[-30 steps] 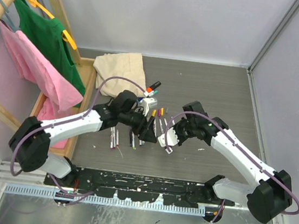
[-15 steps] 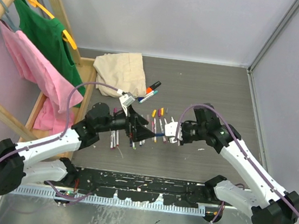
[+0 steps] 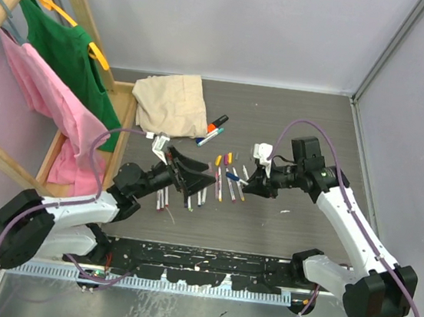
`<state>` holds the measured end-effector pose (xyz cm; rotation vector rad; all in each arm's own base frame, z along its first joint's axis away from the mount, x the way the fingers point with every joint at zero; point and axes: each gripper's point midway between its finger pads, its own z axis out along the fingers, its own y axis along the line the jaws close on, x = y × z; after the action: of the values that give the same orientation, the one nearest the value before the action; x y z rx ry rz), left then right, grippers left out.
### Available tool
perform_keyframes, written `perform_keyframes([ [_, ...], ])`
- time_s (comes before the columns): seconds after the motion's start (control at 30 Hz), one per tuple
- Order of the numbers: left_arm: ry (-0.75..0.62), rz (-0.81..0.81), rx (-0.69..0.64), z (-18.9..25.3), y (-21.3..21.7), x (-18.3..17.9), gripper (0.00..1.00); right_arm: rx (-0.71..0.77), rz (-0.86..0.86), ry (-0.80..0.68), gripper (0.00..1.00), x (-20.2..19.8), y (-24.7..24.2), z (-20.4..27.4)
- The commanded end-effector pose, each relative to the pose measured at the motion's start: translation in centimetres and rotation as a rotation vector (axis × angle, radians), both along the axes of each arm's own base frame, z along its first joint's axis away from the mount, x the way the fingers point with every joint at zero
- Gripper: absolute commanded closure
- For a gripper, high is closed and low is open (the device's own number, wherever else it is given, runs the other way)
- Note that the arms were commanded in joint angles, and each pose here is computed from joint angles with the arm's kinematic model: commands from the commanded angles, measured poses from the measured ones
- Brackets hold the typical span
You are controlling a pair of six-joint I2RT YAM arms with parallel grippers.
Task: Open the pen caps
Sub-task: Pick up the pen from the center of the board.
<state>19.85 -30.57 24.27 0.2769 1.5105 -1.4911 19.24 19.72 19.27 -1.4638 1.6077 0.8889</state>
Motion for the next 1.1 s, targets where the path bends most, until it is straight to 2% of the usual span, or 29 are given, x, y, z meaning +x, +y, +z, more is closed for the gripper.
perform_keyframes([
  [0.0, -0.066, 0.022, -0.212, 4.9, 0.3, 0.5, 0.02, 0.101, 0.003, 0.099, 0.99, -0.3, 0.9, 2.5],
  [0.27, -0.066, 0.115, -0.226, 3.9, -1.8, 1.7, 0.00, 0.131, -0.033, 0.235, 0.99, 0.2, 1.1, 2.1],
  [0.47, -0.059, 0.132, -0.241, 4.3, -3.5, 2.6, 0.09, 0.145, -0.037, 0.308, 0.99, 0.3, 1.4, 1.8],
  [0.57, -0.038, 0.101, -0.244, 4.2, -4.7, 2.7, 0.18, 0.148, -0.038, 0.321, 0.99, 0.3, 1.5, 1.8],
  [0.73, 0.009, 0.063, -0.256, 3.8, -6.3, 3.1, 0.50, 0.147, -0.040, 0.333, 0.99, 0.3, 1.5, 1.6],
  [0.8, 0.022, 0.039, -0.260, 3.9, -6.8, 3.0, 0.58, 0.143, -0.047, 0.335, 0.99, 0.4, 1.4, 1.5],
  [0.9, 0.040, 0.020, -0.261, 3.6, -7.2, 2.9, 0.64, 0.136, -0.059, 0.338, 0.99, 0.6, 1.4, 1.3],
  [1.07, 0.060, -0.006, -0.261, 3.3, -7.6, 2.7, 0.64, 0.128, -0.088, 0.350, 0.99, 1.1, 1.4, 1.0],
])
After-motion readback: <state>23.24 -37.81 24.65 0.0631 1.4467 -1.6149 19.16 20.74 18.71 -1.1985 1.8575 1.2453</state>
